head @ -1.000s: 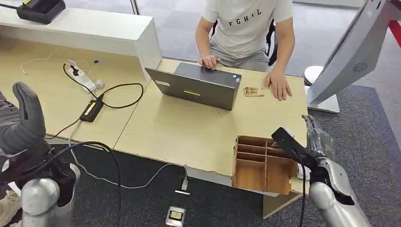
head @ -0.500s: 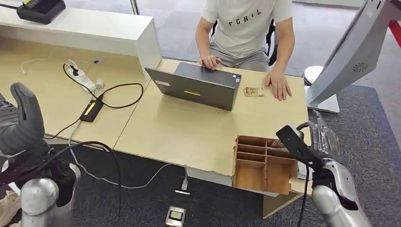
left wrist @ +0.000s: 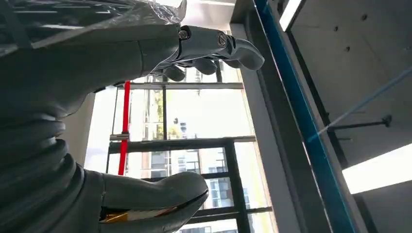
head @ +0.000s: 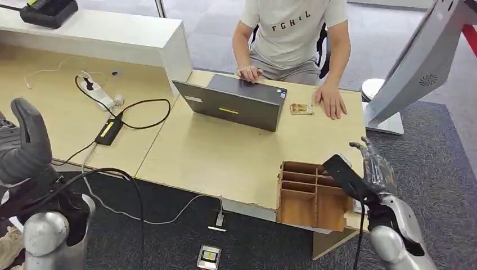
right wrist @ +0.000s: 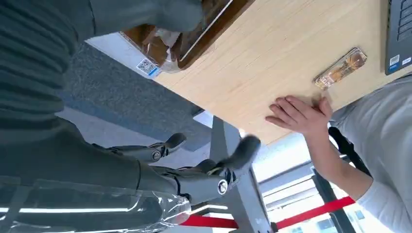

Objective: Pass the card to the sensor for recognition and then transmit it.

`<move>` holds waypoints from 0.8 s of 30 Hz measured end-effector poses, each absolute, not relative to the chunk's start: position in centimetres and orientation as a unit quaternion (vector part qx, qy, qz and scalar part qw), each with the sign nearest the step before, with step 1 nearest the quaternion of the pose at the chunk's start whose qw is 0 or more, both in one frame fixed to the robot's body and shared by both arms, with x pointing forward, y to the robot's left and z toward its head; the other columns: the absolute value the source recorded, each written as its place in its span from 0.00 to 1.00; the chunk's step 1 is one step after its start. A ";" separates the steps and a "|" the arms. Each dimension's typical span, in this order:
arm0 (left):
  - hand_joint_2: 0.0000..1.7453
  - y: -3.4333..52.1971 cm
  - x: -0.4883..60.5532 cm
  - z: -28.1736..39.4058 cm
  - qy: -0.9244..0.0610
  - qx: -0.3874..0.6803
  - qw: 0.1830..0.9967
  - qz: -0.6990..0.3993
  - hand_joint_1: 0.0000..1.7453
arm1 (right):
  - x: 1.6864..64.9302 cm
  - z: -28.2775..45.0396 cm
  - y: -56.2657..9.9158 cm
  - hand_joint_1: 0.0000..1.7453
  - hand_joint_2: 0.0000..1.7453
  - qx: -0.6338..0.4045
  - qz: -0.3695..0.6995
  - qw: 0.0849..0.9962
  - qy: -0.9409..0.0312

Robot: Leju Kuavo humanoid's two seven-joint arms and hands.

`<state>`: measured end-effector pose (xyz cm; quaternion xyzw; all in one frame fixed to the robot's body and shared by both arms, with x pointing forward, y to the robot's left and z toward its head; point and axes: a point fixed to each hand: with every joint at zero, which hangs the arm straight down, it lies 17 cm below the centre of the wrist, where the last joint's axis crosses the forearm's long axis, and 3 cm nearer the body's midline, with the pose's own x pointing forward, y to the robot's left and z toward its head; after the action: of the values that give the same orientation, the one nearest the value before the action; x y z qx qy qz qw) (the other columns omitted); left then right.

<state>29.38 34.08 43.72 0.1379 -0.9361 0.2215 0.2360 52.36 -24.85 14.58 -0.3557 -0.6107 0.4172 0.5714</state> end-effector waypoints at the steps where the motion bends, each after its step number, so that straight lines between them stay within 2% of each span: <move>1: 1.00 34.1 29.4 43.7 -0.936 0.138 0.236 0.221 0.00 | 52.3 14.7 -24.9 0.00 1.00 -0.355 0.417 0.572 -0.611; 24: 1.00 34.1 29.7 43.6 -0.934 0.140 0.246 0.216 0.00 | 51.0 14.9 -25.0 0.00 1.00 -0.349 0.426 0.568 -0.611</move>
<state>29.74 34.12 43.64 0.1404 -0.9343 0.2160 0.2465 51.01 -25.05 14.90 -0.3494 -0.6113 0.4257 0.5683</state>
